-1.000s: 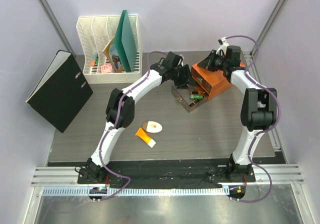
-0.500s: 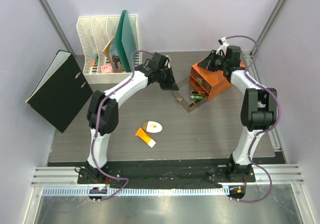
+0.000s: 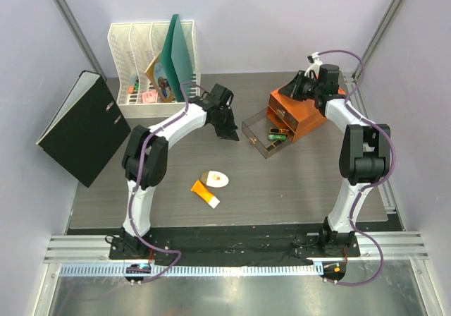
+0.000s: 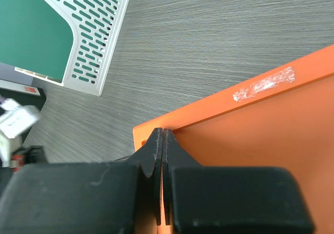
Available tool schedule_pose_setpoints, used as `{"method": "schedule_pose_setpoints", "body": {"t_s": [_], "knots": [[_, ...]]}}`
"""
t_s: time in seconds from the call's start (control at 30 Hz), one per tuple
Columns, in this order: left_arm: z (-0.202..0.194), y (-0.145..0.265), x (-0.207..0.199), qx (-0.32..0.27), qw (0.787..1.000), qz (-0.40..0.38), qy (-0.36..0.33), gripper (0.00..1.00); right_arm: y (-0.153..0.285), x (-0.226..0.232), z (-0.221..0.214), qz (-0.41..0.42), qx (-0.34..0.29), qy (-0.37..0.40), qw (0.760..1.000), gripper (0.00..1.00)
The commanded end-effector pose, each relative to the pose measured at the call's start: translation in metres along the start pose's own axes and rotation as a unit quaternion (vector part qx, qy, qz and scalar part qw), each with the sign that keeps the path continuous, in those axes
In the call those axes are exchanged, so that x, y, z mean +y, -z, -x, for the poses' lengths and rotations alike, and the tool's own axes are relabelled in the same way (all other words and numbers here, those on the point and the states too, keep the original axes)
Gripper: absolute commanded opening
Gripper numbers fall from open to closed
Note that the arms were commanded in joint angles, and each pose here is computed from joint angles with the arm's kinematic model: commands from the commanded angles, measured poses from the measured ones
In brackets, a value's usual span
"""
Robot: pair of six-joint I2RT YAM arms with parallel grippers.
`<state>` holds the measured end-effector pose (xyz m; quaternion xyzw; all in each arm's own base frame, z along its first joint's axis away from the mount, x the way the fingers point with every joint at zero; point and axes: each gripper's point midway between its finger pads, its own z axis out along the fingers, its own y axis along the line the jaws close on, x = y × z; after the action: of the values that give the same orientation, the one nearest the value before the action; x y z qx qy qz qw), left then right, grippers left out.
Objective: Organize the makeup
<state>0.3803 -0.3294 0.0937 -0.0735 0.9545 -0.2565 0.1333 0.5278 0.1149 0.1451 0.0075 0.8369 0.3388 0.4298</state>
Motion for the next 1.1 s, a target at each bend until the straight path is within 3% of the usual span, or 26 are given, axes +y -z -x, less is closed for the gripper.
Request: {"method": "schedule_pose_setpoints", "body": {"t_s": [0.0,0.27,0.53,0.83,1.07], "knots": [[-0.003,-0.017,-0.005,0.027,0.999,-0.008,0.018,0.0,0.028,-0.077,-0.188,-0.149,0.263,-0.134,0.944,0.01],[0.001,-0.041,-0.066,0.039,0.997,-0.071,-0.006,0.0,0.027,-0.076,-0.188,-0.148,0.264,-0.133,0.944,0.01],[-0.001,-0.076,-0.116,0.06,0.987,-0.148,0.016,0.0,0.028,-0.078,-0.189,-0.149,0.264,-0.134,0.944,0.01],[0.023,-0.09,-0.176,0.064,0.948,-0.299,0.085,0.0,0.027,-0.077,-0.188,-0.149,0.264,-0.134,0.943,0.01],[0.037,-0.081,-0.197,0.046,0.934,-0.343,0.093,0.0,0.027,-0.077,-0.188,-0.149,0.264,-0.134,0.943,0.01]]}}
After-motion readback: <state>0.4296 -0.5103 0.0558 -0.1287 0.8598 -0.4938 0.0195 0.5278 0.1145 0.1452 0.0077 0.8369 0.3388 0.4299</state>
